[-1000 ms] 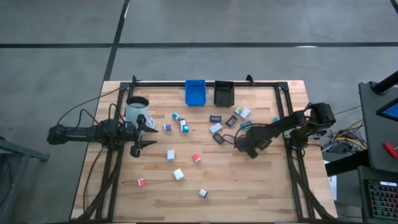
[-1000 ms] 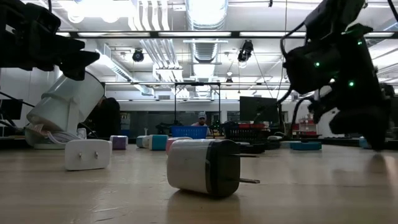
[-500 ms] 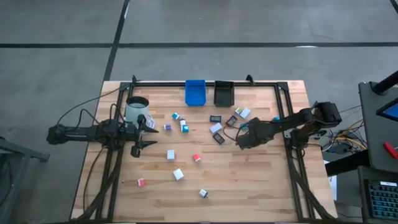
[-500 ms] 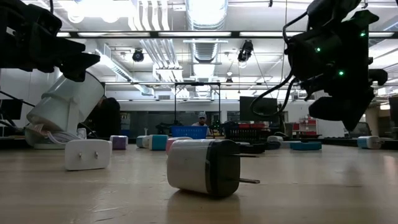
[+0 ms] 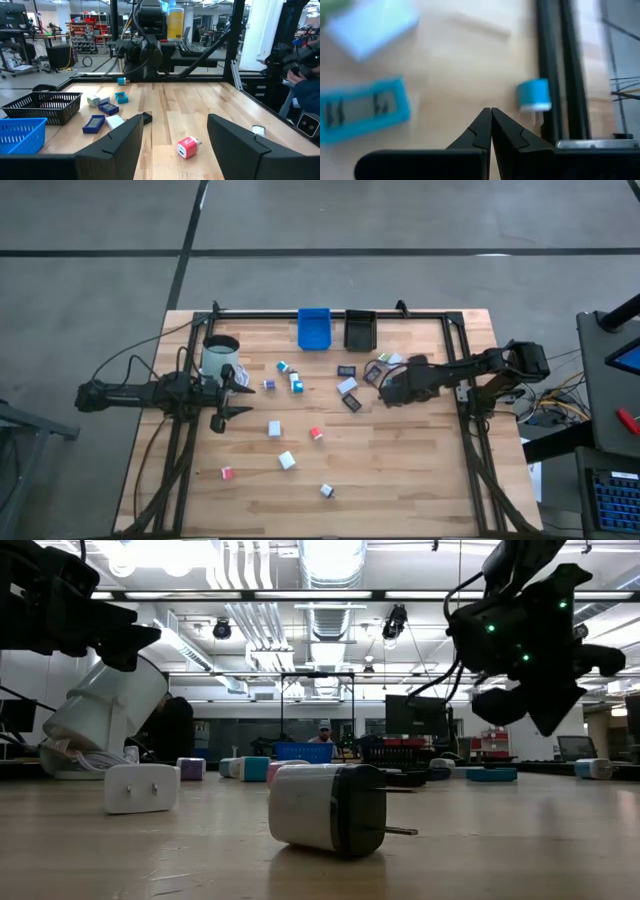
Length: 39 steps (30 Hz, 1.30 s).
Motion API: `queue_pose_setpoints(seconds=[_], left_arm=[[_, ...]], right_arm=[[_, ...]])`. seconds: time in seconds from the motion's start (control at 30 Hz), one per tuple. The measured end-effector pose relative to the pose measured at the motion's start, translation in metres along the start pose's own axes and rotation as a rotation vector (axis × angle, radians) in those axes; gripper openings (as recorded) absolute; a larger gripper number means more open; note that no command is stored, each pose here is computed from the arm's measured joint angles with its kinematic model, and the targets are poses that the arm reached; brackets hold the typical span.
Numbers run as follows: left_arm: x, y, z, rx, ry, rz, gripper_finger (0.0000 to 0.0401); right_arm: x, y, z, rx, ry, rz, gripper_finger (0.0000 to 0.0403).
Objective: Pick & Place Office items
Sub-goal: Put the right small blue adapter into the blue basket
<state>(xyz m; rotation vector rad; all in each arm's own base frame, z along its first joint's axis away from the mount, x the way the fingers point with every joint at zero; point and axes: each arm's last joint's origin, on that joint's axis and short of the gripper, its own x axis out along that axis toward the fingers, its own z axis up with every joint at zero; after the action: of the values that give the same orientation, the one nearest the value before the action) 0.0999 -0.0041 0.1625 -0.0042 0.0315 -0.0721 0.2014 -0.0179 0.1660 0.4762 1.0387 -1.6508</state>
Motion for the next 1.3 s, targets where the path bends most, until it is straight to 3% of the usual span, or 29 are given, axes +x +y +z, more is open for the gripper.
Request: queue_pose_setpoints(seconds=[0.13, 0.3, 0.5, 0.63, 0.8, 0.93, 1.3], left_arm=[[0.000, 0.000, 0.000, 0.000, 0.000, 0.000, 0.0227], [0.000, 0.000, 0.000, 0.000, -0.001, 0.000, 0.0227], [0.000, 0.000, 0.000, 0.000, 0.000, 0.000, 0.0227], [0.000, 0.000, 0.000, 0.000, 0.000, 0.000, 0.0227], [0.000, 0.000, 0.000, 0.000, 0.000, 0.000, 0.0227], [0.000, 0.000, 0.000, 0.000, 0.000, 0.000, 0.0227], [0.000, 0.000, 0.000, 0.000, 0.000, 0.000, 0.0227]], right_arm=[[0.000, -0.008, -0.001, 0.086, 0.029, -0.075, 0.0008], [0.001, -0.016, 0.001, 0.063, 0.132, -0.170, 0.0008], [0.008, -0.018, 0.010, -0.037, 0.201, -0.203, 0.0009], [0.012, -0.018, 0.017, -0.071, 0.233, -0.206, 0.0020], [0.010, -0.020, 0.025, -0.119, 0.252, -0.188, 0.0075], [0.007, -0.029, 0.032, -0.075, 0.264, -0.142, 0.0104], [0.016, -0.052, 0.056, 0.046, 0.342, -0.093, 0.0094]])
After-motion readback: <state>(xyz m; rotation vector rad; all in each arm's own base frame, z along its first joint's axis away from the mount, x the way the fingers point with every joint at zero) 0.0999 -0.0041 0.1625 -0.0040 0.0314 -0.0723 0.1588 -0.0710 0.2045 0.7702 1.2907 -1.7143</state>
